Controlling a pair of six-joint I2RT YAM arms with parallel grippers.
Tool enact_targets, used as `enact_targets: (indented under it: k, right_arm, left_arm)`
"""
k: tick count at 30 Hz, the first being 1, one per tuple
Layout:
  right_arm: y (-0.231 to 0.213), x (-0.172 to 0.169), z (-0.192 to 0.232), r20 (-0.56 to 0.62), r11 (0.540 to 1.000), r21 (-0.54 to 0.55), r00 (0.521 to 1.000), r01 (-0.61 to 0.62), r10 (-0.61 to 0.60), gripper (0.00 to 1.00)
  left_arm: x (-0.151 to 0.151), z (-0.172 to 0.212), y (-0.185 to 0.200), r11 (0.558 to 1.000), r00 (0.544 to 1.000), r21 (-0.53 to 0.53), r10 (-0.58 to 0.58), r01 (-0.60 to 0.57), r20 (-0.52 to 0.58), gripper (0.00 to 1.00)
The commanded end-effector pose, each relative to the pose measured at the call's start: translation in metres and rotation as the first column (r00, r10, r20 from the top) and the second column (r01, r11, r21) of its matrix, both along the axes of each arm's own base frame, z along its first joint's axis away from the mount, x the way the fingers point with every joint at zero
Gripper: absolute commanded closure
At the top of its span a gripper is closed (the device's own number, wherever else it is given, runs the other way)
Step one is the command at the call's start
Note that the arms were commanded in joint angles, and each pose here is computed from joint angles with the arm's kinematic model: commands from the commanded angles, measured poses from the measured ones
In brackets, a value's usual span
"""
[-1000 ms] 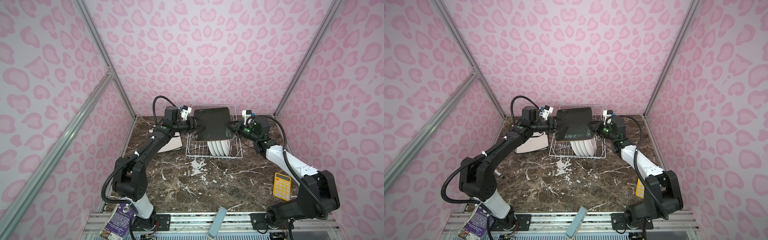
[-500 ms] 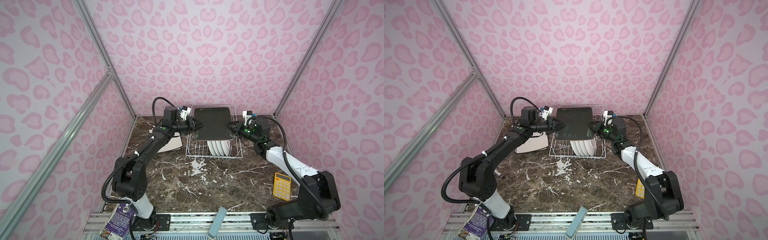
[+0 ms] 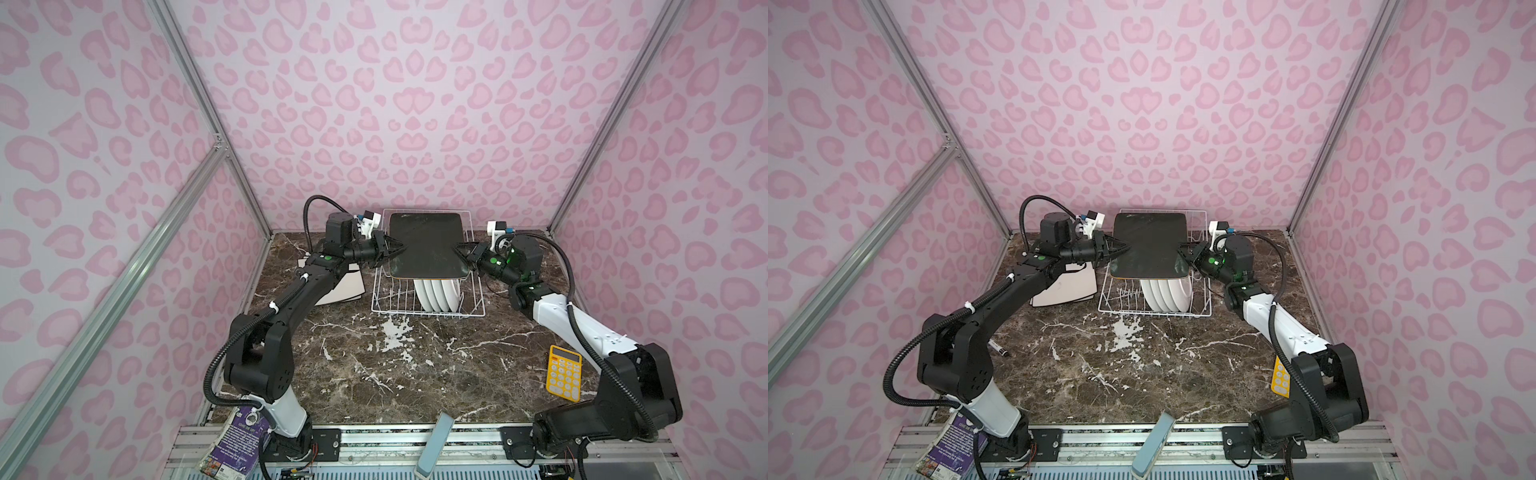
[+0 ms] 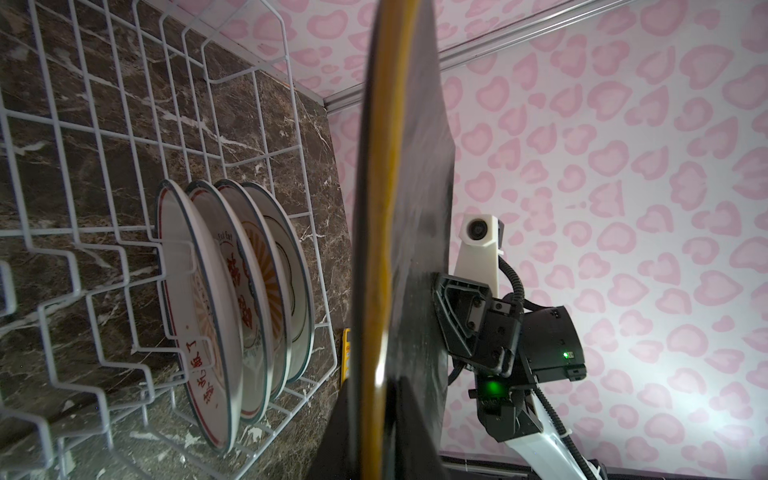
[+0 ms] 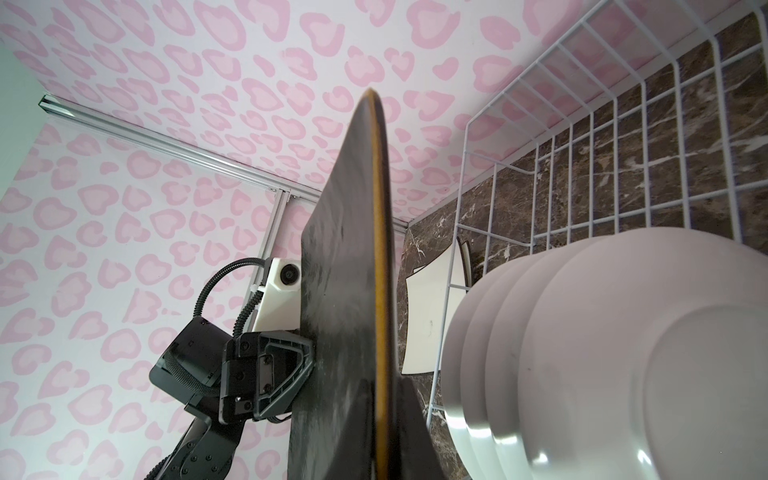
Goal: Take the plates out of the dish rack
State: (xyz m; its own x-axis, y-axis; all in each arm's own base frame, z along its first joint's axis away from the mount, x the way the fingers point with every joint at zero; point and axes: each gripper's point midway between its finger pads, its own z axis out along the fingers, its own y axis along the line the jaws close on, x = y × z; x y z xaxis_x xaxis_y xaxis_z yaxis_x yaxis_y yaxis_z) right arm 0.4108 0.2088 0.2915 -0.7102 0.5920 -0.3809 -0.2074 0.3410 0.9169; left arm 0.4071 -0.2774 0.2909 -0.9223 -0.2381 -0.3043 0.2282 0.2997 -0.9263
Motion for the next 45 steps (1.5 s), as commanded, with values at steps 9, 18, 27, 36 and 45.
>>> enact_targets:
  k: [9,18,27,36,45]
  right_arm:
    - [0.000,-0.004,0.022,0.100,1.000,-0.028,0.995,-0.014,0.017,0.68]
    - [-0.003,-0.008,0.025,0.115,0.999,-0.034,0.993,-0.008,0.011,0.41]
    - [-0.014,-0.015,0.027,0.150,0.986,-0.167,0.989,0.030,-0.005,0.06]
    - [-0.024,-0.034,0.036,0.275,0.911,-0.394,0.961,0.118,-0.006,0.01]
    - [-0.009,-0.058,0.037,0.435,0.804,-0.563,0.896,0.194,0.089,0.01]
  left_arm:
    - [-0.011,0.042,-0.002,0.999,0.984,-0.026,-0.013,0.018,0.177,0.96]
    - [-0.017,0.057,0.003,0.999,0.977,-0.031,0.000,0.007,0.211,0.96]
    - [-0.020,0.066,0.009,1.000,0.970,0.000,-0.005,0.006,0.241,0.96]
    - [-0.022,0.090,0.032,0.997,0.943,0.065,0.022,-0.046,0.331,0.96]
    - [-0.018,0.104,0.072,0.984,0.923,0.103,0.098,-0.146,0.372,0.96]
